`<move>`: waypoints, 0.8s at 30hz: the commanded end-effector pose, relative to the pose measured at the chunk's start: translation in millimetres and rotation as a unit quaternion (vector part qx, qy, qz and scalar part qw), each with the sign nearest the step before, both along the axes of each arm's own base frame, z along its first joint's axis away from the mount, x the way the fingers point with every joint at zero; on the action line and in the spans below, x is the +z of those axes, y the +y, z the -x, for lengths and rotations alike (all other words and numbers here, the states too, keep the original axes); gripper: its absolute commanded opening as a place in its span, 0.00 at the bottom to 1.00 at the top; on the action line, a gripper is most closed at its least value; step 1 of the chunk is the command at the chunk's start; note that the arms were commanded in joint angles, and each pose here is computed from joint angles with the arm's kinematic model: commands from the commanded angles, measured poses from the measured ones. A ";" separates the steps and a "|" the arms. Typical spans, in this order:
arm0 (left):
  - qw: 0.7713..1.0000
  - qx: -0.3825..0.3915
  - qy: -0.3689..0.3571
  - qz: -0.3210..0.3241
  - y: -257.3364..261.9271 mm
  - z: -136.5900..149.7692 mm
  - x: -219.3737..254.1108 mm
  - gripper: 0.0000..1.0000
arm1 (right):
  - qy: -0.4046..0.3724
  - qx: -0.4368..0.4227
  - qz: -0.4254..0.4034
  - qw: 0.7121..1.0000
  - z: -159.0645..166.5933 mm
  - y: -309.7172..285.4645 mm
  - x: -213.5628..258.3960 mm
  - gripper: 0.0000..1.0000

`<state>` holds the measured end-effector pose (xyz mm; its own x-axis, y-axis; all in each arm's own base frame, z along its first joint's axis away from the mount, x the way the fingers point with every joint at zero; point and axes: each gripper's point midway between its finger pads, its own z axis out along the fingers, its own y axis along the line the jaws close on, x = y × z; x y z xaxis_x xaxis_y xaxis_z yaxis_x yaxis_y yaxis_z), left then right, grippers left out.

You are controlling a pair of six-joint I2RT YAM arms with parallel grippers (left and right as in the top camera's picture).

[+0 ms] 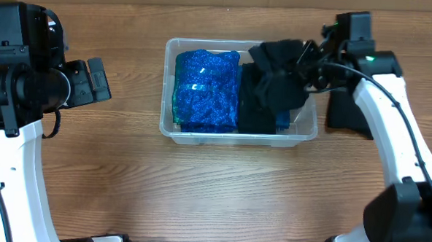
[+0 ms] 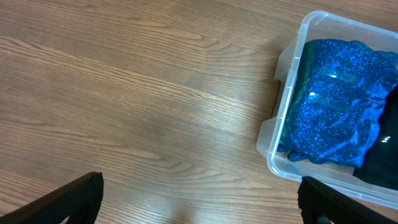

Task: Pack container
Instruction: 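Place the held black cloth into the bin and press it flat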

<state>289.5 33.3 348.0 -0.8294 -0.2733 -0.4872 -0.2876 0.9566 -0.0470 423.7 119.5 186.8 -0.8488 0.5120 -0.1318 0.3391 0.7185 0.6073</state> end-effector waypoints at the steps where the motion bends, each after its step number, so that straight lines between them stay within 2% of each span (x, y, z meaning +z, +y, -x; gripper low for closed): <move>1: 1.000 0.007 -0.001 0.004 0.8 -1.6 -0.3 1.00 | 0.034 -0.014 0.082 0.996 -0.1 -22.4 -36.5 0.38; 4: 1.000 0.007 -0.001 0.004 0.8 -1.6 -0.3 1.00 | 0.005 -0.011 0.115 0.993 -1.2 -32.5 -20.2 0.48; 6: 1.000 0.007 -0.001 0.004 0.8 -1.6 -0.3 1.00 | -0.022 -0.022 0.150 0.988 -1.0 -45.3 -0.7 0.51; 12: 1.000 0.007 -0.001 0.004 0.8 -1.6 -0.3 1.00 | -0.138 0.028 0.197 0.970 6.4 -38.4 63.4 0.50; 14: 1.000 0.007 -0.001 0.004 0.8 -1.6 -0.3 1.00 | -0.147 0.038 0.198 0.968 10.0 -29.4 68.2 0.42; 15: 1.000 0.007 -0.001 0.004 0.8 -1.6 -0.3 1.00 | -0.149 0.046 0.201 0.967 11.3 -21.6 67.3 0.30; 17: 1.000 0.007 -0.001 0.004 0.8 -1.6 -0.3 1.00 | -0.140 0.043 0.213 0.966 9.4 -15.6 56.1 0.13; 18: 1.000 0.007 -0.001 0.004 0.8 -1.6 -0.3 1.00 | -0.123 0.021 0.230 0.965 6.4 -17.0 41.7 0.08; 20: 1.000 0.007 -0.001 0.004 0.8 -1.6 -0.3 1.00 | -0.085 -0.004 0.248 0.965 1.6 -18.7 11.3 0.06; 24: 1.000 0.007 -0.001 0.004 0.8 -1.6 -0.3 1.00 | -0.009 0.021 0.269 0.963 -7.6 -9.2 -63.8 0.05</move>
<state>289.7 33.3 348.0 -0.8294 -0.2733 -0.4872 -0.2876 0.9566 -0.0470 427.8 116.7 187.8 -0.8229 0.3182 -0.4708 0.2172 0.9417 0.2569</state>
